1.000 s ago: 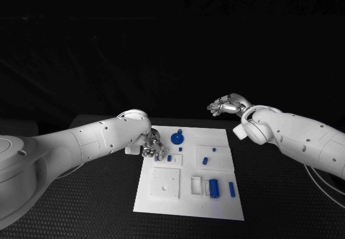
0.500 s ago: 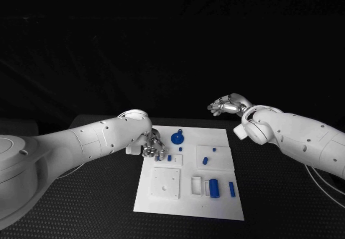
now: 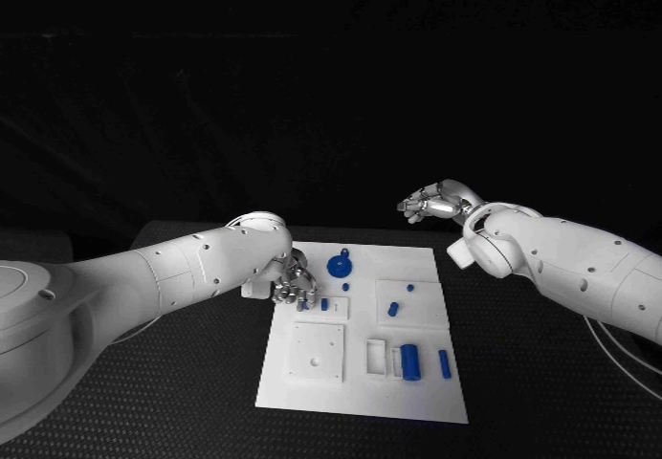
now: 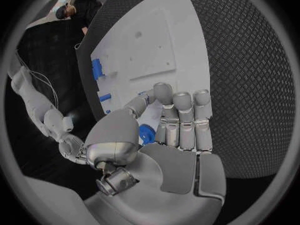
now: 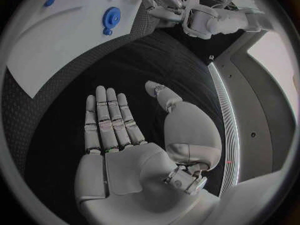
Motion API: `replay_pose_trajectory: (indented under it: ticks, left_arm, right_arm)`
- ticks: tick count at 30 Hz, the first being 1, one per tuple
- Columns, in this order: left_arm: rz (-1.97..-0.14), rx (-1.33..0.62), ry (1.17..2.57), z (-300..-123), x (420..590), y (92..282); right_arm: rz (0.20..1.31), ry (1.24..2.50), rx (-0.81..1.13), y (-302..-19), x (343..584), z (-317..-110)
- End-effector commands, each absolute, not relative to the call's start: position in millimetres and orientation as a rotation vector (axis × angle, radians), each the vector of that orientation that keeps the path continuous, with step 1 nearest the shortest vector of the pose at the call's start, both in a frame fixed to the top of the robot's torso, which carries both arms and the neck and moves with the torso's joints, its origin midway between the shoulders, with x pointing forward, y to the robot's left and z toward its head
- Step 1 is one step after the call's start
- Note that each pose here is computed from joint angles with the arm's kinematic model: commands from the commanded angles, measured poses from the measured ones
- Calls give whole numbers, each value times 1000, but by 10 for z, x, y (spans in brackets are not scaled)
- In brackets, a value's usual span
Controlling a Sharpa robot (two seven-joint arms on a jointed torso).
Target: Assemble the parts on the task board
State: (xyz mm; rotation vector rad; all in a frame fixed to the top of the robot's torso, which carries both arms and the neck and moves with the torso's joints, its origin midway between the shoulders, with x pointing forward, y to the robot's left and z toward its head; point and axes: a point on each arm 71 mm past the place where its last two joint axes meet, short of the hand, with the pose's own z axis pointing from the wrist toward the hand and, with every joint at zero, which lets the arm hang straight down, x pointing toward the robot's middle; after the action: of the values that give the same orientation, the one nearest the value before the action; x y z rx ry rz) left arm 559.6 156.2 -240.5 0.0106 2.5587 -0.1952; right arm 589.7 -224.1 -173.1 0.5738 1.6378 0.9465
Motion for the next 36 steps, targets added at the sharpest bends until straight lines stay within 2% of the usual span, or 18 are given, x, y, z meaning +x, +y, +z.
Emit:
replay_pose_trajectory:
  ticks: [1,36]
  left_arm:
    - [-198,3,2541,-2407,5600,1536]
    - [-158,-34,2478,-2383,5644,1731]
  right_arm:
    - [960,1644,564,-2225,5892,-1732]
    - [957,1644,566,-2239,5890,-1737]
